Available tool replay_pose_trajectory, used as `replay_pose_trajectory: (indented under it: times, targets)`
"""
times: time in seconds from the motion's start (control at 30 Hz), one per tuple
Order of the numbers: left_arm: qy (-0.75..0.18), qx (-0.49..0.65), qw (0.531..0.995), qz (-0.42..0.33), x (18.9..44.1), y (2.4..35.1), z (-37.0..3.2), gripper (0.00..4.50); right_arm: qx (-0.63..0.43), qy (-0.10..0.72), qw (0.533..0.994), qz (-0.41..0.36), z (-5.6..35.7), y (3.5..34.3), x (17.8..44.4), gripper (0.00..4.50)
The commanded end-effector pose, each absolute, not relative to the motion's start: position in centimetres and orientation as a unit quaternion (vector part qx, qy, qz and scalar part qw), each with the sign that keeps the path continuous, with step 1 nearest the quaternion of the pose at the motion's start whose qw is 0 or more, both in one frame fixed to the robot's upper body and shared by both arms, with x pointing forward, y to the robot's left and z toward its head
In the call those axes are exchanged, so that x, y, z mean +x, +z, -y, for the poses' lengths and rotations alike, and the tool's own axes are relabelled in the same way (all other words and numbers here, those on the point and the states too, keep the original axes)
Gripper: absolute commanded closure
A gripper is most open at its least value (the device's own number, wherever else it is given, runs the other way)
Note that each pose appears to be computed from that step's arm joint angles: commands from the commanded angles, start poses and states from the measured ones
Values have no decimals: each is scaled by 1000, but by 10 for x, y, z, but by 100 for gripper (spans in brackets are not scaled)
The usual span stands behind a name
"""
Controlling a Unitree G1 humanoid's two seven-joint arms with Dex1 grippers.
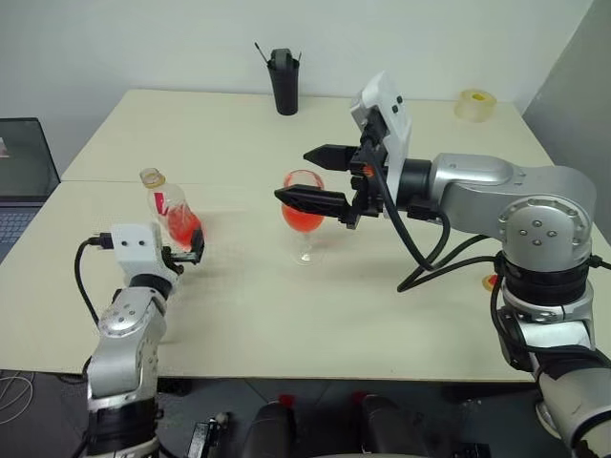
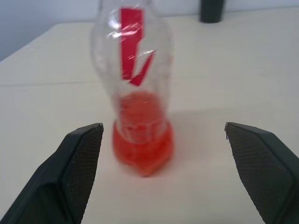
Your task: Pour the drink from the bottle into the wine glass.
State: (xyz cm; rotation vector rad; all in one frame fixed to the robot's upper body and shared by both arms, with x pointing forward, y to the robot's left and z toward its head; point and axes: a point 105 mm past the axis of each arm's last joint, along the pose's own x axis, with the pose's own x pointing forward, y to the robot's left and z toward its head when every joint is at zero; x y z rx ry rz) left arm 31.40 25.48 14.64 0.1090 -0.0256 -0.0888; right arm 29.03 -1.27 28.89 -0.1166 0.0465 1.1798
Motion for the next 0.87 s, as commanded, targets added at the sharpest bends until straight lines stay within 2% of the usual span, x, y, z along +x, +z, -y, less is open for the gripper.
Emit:
replay_pose_trajectory:
  times: [0.03, 0.17, 0.3, 0.4, 0.5, 0.67, 0.87]
  targets:
    - [-168, 57, 982, 68, 300, 201, -243, 1, -65, 560, 826, 1, 32, 303, 283, 0]
    - [-283, 81, 954, 57, 285, 243, -239, 1, -78, 610, 788, -12, 61, 314, 257, 0]
    - [-375, 118, 918, 42, 269, 265, -233, 1, -71, 581, 810, -11, 103, 318, 267, 0]
    - [-394, 128, 910, 26, 264, 274, -244, 1, -83, 565, 820, -47, 133, 300, 271, 0]
    - [-395, 165, 904, 4, 264, 278, -261, 1, -86, 569, 816, -62, 163, 288, 264, 0]
    - [-425, 173, 888, -4, 268, 286, -262, 1, -68, 553, 830, -36, 189, 292, 266, 0]
    - [-457, 151, 876, -17, 269, 288, -257, 1, -70, 550, 832, -18, 195, 297, 261, 0]
